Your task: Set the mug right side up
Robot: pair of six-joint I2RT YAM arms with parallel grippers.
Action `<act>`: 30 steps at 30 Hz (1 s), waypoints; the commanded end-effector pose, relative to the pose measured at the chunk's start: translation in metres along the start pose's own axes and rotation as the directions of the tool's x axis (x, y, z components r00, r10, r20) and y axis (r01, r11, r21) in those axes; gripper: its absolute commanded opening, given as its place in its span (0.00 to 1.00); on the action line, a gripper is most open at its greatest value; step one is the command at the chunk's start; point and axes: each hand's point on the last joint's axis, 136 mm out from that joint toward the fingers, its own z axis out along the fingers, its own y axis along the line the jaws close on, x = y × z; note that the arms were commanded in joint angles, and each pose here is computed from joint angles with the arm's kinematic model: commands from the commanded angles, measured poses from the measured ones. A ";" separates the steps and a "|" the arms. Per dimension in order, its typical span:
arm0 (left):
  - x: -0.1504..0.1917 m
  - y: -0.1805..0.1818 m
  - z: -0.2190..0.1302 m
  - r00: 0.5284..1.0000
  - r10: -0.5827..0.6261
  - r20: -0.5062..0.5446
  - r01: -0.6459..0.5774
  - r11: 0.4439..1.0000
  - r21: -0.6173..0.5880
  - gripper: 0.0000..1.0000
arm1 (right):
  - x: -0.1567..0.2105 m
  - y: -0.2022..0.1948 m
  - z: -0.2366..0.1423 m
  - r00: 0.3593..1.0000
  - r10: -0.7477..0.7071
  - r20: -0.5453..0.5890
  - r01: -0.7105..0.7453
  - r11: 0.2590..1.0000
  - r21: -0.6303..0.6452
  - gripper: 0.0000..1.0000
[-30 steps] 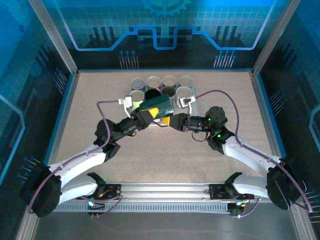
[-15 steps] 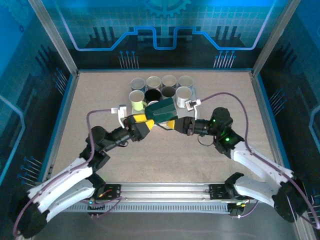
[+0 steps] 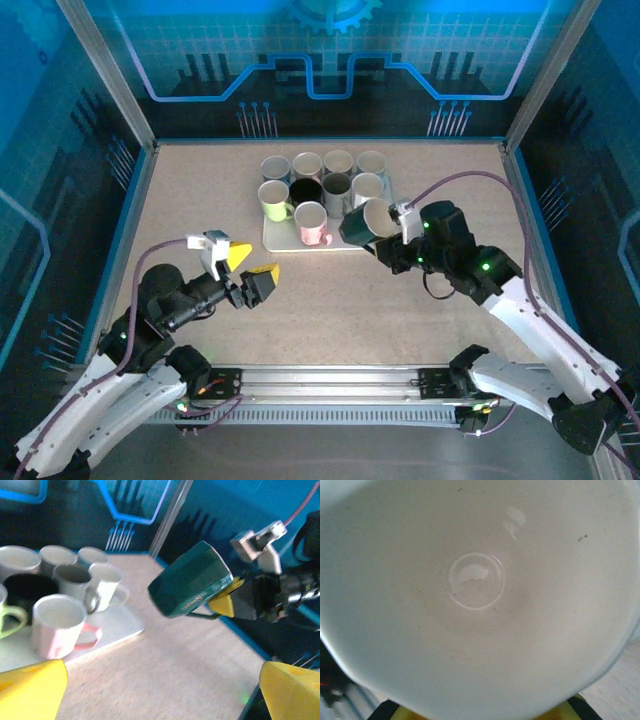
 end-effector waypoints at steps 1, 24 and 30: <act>0.010 0.012 -0.007 0.992 0.086 -0.093 -0.093 0.992 -0.083 0.99 | -0.004 -0.015 0.005 0.995 -0.096 -0.035 0.099 0.990 0.104 0.00; 0.027 0.022 -0.012 0.993 0.077 -0.092 -0.087 0.991 -0.103 0.99 | -0.007 -0.042 0.123 0.933 -0.227 -0.281 0.287 0.938 0.196 0.00; 0.028 0.024 -0.011 0.992 0.077 -0.098 -0.088 0.990 -0.112 0.99 | -0.008 -0.056 0.142 0.900 -0.283 -0.332 0.366 0.904 0.221 0.00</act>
